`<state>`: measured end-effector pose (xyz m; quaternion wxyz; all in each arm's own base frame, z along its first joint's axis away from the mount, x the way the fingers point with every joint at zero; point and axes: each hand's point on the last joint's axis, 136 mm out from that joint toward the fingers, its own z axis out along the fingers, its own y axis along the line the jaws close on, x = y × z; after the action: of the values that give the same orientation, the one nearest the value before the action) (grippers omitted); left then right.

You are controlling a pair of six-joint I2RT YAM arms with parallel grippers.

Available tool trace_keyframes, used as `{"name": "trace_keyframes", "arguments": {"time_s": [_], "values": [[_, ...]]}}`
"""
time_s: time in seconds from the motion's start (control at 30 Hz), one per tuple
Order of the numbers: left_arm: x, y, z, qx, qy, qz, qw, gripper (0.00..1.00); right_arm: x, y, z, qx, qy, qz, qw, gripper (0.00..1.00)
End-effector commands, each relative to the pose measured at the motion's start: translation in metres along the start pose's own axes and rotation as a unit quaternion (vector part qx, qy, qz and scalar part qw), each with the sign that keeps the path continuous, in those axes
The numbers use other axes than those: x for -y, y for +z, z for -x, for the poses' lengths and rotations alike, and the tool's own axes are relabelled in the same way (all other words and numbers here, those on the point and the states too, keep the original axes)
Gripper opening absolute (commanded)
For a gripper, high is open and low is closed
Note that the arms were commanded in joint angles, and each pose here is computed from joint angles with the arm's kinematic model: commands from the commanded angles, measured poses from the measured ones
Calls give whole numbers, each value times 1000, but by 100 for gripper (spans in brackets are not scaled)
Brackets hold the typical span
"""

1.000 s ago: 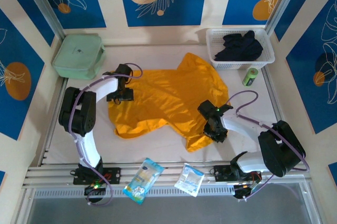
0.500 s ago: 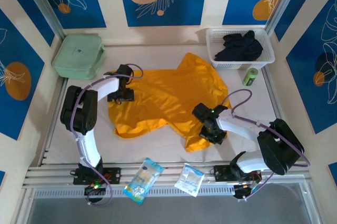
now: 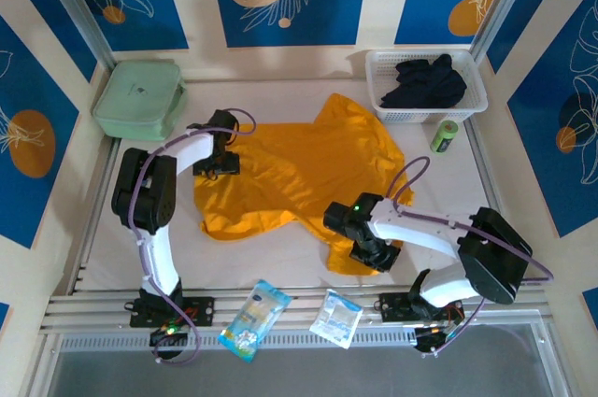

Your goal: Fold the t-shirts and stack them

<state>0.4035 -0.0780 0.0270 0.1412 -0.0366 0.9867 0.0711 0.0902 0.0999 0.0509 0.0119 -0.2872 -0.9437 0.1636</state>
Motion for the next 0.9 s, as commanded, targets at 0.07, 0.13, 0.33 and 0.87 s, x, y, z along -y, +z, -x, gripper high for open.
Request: {"name": "trace_keyframes", "arguments": {"time_s": [0.07,0.13,0.33,0.87], "values": [[1,7,2,-6,16,10,1000,83,13,-3,-16,-12,32,-52,998,0],[0,7,3,-6,17,15,1000,83,11,-5,-22,-12,31,-57,998,0],[1,7,5,-4,16,13,1000,83,-6,-1,-43,-29,32,-32,999,0],[4,-4,5,3,13,-6,1000,92,-33,-25,-27,-15,12,17,1000,44]]}}
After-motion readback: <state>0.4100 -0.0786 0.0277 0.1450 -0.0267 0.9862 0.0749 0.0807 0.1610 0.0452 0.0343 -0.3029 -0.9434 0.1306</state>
